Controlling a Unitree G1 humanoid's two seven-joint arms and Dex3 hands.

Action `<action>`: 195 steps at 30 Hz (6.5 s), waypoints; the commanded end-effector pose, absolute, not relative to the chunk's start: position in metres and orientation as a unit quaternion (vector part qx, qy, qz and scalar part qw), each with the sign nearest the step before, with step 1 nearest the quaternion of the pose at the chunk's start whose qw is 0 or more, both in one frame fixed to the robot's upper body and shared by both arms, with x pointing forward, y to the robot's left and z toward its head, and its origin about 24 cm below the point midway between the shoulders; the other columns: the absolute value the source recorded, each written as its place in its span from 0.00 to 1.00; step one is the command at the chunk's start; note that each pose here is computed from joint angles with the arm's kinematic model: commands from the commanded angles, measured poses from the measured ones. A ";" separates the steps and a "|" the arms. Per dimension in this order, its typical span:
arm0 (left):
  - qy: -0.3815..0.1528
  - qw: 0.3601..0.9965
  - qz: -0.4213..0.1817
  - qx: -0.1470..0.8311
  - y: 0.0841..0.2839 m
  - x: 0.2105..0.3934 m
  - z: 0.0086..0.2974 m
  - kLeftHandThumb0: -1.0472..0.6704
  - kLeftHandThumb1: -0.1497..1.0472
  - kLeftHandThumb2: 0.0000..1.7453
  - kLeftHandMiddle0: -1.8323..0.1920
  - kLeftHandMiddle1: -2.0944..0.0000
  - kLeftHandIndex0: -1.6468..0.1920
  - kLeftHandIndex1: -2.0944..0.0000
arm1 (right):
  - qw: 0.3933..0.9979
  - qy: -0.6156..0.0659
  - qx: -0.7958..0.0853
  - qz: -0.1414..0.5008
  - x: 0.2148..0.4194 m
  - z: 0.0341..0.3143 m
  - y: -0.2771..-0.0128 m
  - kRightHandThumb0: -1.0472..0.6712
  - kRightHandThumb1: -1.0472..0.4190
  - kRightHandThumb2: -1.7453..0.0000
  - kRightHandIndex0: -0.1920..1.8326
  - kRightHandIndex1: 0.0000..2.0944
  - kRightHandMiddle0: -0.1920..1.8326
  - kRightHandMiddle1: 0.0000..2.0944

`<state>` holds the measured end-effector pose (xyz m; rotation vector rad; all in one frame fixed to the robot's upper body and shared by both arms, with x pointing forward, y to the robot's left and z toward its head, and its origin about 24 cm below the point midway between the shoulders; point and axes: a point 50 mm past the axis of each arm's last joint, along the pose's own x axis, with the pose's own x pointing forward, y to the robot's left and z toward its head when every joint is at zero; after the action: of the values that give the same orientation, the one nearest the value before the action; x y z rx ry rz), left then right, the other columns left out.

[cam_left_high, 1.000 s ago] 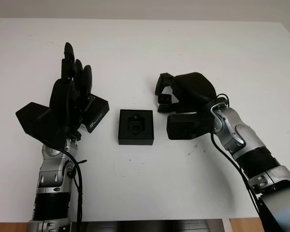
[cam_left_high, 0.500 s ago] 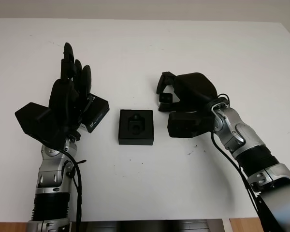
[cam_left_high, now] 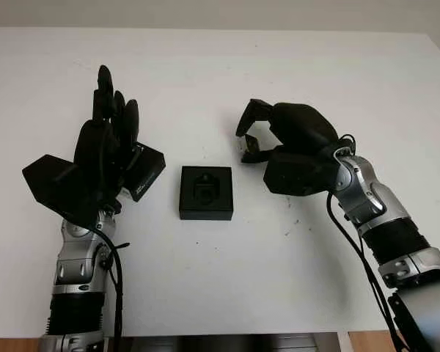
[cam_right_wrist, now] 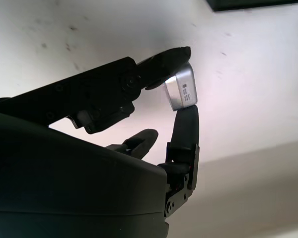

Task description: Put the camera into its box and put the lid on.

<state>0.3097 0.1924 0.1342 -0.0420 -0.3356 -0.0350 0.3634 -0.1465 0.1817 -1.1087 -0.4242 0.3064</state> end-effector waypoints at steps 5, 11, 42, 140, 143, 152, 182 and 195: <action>-0.167 0.986 -0.017 -0.014 0.190 0.308 0.135 0.17 1.00 0.30 1.00 1.00 1.00 1.00 | 0.817 -0.216 -0.512 0.155 0.356 0.202 -0.149 0.42 0.05 0.97 0.18 0.40 0.26 0.77; -0.165 0.986 -0.018 -0.010 0.188 0.308 0.135 0.17 1.00 0.30 1.00 1.00 1.00 1.00 | 0.821 -0.205 -0.507 0.165 0.353 0.201 -0.149 0.42 0.04 0.97 0.16 0.40 0.25 0.79; -0.169 0.985 -0.019 -0.017 0.191 0.308 0.135 0.17 1.00 0.30 1.00 1.00 1.00 1.00 | 0.574 -0.210 -0.774 0.165 0.328 0.209 -0.150 0.40 0.08 0.97 0.25 0.39 0.33 0.74; -0.171 0.985 -0.018 -0.014 0.197 0.300 0.136 0.18 1.00 0.29 1.00 1.00 1.00 1.00 | 0.630 -0.181 -0.709 0.262 0.327 0.182 -0.218 0.21 0.12 0.97 0.18 0.04 0.35 0.11; -0.170 0.985 -0.019 -0.009 0.197 0.300 0.136 0.17 1.00 0.29 1.00 1.00 1.00 1.00 | 0.634 -0.181 -0.704 0.262 0.328 0.180 -0.218 0.22 0.11 0.97 0.18 0.04 0.34 0.11; -0.166 0.986 -0.021 -0.015 0.196 0.300 0.135 0.18 1.00 0.30 1.00 1.00 1.00 1.00 | 0.648 -0.183 -0.693 0.259 0.330 0.172 -0.216 0.21 0.11 0.97 0.19 0.03 0.31 0.19; -0.164 0.986 -0.017 -0.016 0.197 0.300 0.133 0.18 1.00 0.29 1.00 1.00 1.00 1.00 | 0.662 -0.198 -0.679 0.249 0.333 0.163 -0.217 0.35 0.07 0.96 0.25 0.05 0.28 0.63; -0.165 0.986 -0.014 -0.019 0.197 0.300 0.133 0.18 1.00 0.29 1.00 1.00 1.00 1.00 | 0.668 -0.199 -0.672 0.250 0.332 0.164 -0.217 0.34 0.06 0.97 0.26 0.05 0.29 0.62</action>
<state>0.3022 0.1941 0.1348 -0.0455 -0.3326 -0.0413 0.3329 -0.2174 0.1613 -1.5288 -0.4276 0.5714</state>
